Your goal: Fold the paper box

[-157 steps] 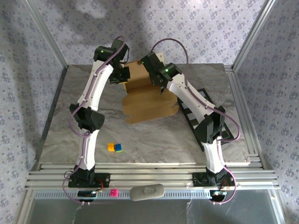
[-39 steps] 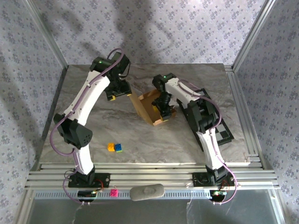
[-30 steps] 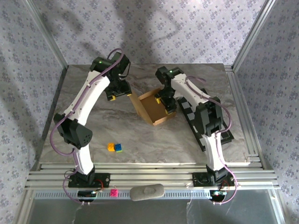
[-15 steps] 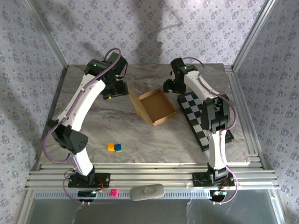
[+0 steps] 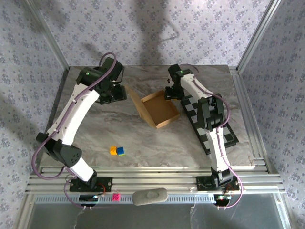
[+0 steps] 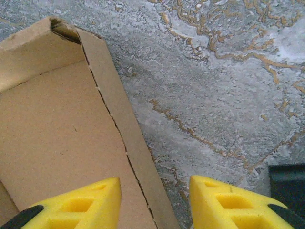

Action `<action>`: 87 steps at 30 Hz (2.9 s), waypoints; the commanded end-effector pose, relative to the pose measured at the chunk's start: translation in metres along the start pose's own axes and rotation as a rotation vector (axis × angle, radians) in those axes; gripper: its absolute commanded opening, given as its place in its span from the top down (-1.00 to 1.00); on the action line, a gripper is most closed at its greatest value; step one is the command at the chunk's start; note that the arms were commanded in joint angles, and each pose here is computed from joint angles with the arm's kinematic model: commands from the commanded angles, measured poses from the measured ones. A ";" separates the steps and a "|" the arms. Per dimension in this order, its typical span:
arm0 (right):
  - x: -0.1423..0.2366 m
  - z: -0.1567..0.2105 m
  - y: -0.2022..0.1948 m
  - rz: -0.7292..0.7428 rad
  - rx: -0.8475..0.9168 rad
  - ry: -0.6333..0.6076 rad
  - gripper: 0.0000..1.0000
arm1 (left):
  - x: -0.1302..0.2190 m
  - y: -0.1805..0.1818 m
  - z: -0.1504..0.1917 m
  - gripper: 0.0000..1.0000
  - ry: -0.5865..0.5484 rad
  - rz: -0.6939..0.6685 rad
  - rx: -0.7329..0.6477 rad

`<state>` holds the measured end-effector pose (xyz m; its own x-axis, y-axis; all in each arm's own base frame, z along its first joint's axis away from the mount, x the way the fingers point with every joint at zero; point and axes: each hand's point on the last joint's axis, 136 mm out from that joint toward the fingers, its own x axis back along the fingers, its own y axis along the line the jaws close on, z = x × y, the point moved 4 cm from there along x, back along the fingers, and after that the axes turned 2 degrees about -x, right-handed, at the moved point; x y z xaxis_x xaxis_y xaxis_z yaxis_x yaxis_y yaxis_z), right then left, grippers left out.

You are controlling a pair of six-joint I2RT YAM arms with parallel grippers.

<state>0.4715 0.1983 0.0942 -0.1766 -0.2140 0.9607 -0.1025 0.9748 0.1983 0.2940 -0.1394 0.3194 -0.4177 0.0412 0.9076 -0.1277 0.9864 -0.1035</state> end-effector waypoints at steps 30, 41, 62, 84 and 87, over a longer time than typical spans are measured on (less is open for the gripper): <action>0.020 0.126 0.043 0.198 -1.173 0.118 0.56 | -0.042 0.019 -0.005 -0.19 -0.025 0.043 -0.019; 0.079 0.085 0.032 0.060 -0.859 -0.070 -0.18 | -0.095 0.012 -0.027 -0.29 -0.088 0.140 -0.153; 0.101 -0.058 -0.004 -0.525 0.347 -0.445 -0.43 | -0.163 0.000 -0.042 -0.25 -0.041 0.316 -0.342; 0.052 -0.100 0.053 -0.657 0.435 -0.467 -0.42 | -0.168 -0.002 -0.050 0.44 0.000 0.277 -0.371; 0.052 -0.099 0.055 -0.656 0.442 -0.462 -0.33 | -0.168 -0.001 -0.049 0.47 0.002 0.274 -0.368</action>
<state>0.5521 0.2421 0.1682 -0.3298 -0.7913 0.5148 -0.6488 0.5861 0.4854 0.4065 -0.1402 0.1831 -0.3925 0.3181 0.8630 0.3063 0.9299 -0.2035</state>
